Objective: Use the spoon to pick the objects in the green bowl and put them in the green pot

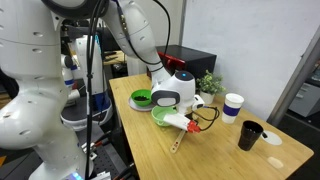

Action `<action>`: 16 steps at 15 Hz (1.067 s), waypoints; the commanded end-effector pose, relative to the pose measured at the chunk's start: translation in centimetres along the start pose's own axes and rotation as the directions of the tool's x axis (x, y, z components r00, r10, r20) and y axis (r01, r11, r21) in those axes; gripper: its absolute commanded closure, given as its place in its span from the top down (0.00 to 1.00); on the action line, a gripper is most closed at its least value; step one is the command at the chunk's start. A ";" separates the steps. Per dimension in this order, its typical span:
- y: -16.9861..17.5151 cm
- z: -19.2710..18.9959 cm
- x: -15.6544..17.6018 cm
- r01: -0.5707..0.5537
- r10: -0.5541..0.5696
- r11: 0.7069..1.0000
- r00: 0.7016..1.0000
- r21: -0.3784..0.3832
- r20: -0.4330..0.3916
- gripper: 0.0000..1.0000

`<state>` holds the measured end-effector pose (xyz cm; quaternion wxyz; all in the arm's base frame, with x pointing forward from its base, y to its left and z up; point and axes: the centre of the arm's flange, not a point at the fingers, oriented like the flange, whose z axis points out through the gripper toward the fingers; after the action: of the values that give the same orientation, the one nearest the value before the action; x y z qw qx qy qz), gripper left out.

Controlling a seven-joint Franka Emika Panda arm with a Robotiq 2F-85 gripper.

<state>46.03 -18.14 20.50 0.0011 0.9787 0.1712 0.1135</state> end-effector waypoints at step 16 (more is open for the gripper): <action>-0.5 -14.0 -0.5 0.217 -0.185 0.936 0.973 -0.276 0.138 0.06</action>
<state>43.62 -20.83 29.14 0.1353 0.9598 0.2264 0.0959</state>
